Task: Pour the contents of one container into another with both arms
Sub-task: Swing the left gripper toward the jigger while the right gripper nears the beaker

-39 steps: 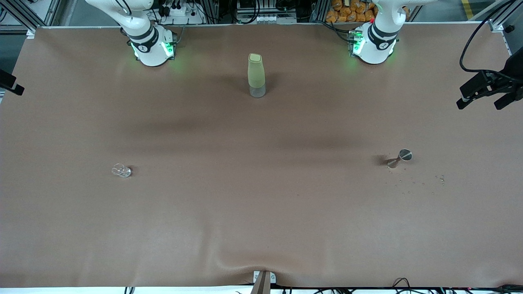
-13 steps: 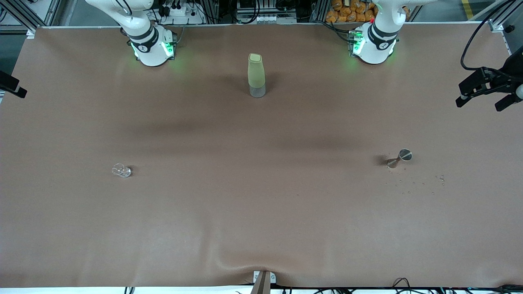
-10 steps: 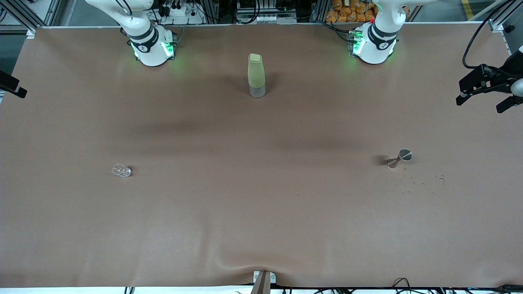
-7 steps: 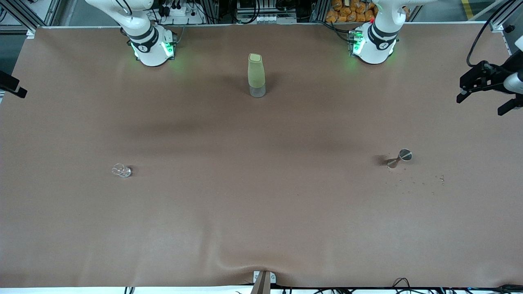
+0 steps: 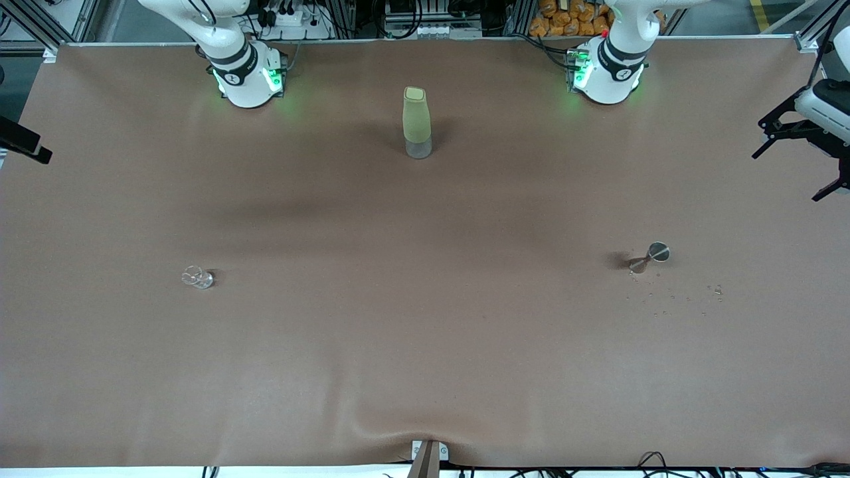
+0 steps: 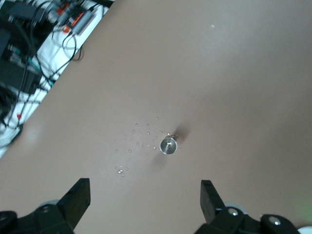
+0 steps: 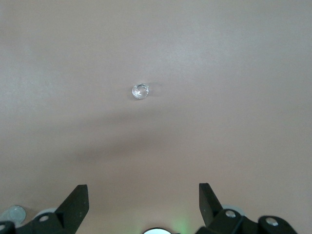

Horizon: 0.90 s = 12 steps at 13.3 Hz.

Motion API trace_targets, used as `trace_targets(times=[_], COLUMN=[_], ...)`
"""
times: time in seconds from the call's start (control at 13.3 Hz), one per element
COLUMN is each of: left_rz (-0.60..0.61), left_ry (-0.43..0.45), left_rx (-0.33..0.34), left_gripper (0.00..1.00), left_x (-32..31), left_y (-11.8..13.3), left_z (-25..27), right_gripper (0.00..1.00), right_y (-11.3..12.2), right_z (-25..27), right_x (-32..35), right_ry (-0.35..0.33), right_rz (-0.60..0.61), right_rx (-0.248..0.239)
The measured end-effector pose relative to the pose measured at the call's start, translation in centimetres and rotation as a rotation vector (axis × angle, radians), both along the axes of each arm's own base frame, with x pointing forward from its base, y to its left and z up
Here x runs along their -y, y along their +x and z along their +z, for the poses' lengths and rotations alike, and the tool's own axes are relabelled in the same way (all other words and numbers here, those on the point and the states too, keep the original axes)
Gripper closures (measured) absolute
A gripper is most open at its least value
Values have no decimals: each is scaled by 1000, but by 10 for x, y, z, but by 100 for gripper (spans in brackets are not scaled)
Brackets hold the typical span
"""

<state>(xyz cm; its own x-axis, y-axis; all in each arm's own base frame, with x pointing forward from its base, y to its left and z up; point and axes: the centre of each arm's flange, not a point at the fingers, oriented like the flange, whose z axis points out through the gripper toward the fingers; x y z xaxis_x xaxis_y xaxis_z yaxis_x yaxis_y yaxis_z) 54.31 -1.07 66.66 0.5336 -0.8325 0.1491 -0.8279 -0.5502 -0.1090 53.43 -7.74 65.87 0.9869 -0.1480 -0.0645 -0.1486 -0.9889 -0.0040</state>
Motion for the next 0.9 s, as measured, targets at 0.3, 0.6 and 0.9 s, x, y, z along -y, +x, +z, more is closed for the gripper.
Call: trace_targets(times=[0.3,0.6,0.9], left_rz=[-171,-253,-323], left_ry=[-8,-176,-324], left_rx=[15,58,88], left_gripper=[0,0,0], left_x=[1,-32,-77], left_y=[1,5,10], left_z=[-1,-4,-24], right_gripper=[0,0,0], right_y=[4,11,17], right_z=[-8,-20,-42], right_x=[2,11,43], right_ry=[0,4,13], right_rz=[-1,54,151], right_rx=[-4,-11,-6])
